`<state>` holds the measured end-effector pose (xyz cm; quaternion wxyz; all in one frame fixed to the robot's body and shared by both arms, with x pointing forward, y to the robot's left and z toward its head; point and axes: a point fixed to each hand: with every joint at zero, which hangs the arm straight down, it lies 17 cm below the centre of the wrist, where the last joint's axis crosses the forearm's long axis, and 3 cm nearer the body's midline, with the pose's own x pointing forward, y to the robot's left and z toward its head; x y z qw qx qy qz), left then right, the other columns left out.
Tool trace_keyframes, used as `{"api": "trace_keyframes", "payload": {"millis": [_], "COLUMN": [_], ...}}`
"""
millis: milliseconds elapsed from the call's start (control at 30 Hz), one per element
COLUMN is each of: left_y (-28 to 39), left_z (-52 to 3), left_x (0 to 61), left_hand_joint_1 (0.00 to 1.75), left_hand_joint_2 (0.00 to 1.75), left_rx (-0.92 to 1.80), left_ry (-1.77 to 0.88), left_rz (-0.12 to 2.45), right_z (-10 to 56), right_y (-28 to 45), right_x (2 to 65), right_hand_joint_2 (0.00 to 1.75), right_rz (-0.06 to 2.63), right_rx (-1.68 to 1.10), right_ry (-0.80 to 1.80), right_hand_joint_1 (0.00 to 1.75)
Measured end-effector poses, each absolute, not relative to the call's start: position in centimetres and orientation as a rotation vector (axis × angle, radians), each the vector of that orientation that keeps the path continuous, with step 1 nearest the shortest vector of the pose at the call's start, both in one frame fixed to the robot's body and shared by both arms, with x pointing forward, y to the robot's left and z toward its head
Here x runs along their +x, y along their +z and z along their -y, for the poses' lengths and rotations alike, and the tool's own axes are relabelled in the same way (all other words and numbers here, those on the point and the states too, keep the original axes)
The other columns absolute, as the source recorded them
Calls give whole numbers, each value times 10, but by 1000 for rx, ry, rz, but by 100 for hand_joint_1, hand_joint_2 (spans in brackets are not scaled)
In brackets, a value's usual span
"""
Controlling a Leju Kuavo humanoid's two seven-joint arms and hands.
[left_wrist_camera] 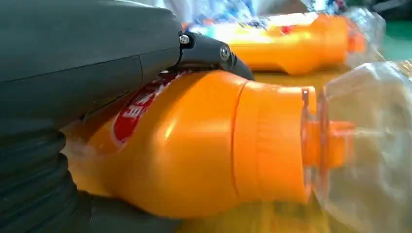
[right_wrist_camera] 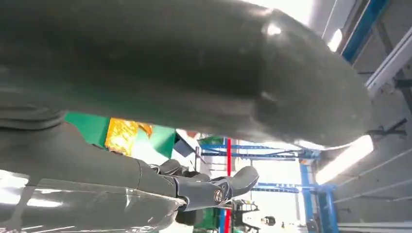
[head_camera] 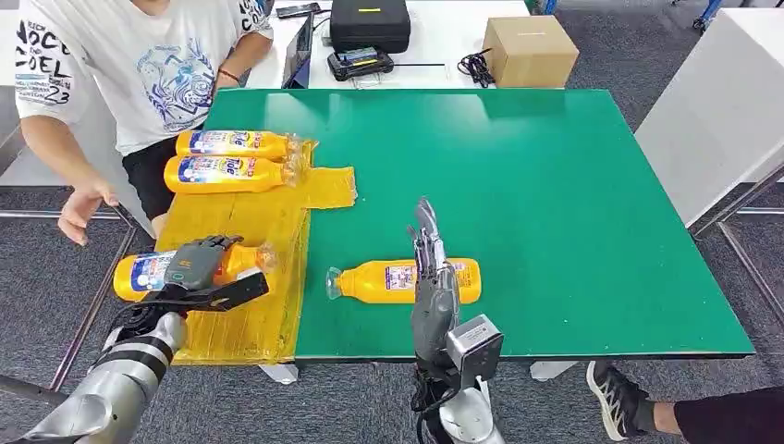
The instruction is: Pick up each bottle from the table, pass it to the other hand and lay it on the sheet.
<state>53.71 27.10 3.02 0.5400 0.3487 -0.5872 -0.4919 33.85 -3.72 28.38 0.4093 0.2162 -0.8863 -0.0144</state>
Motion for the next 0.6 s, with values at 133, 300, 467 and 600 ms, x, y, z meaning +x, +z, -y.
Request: {"api": "trace_keyframes", "payload": {"millis": [133,300,467,600], "left_y": [26,20,17,14], "left_z": [-263,-252,-240,-222], "left_x": [535,530,524,510], "left_hand_joint_1": [0,0,0,0], "left_hand_joint_2": [0,0,0,0], "left_rx": [686,528,386,131], "left_ry": [-1098,-1019,-960,-831], "left_rz": [1413,1420,1429,1437], "right_z": [35,33,32,29], "right_y": [278,272,269,267], "right_x": [341,344,348,350], "right_hand_joint_2": [0,0,0,0], "right_rz": [2211,2190,2171,2154], "right_rx": [550,548,549,554], "right_ry": [-35,-36,-45,-43], "right_hand_joint_1": [0,0,0,0]}}
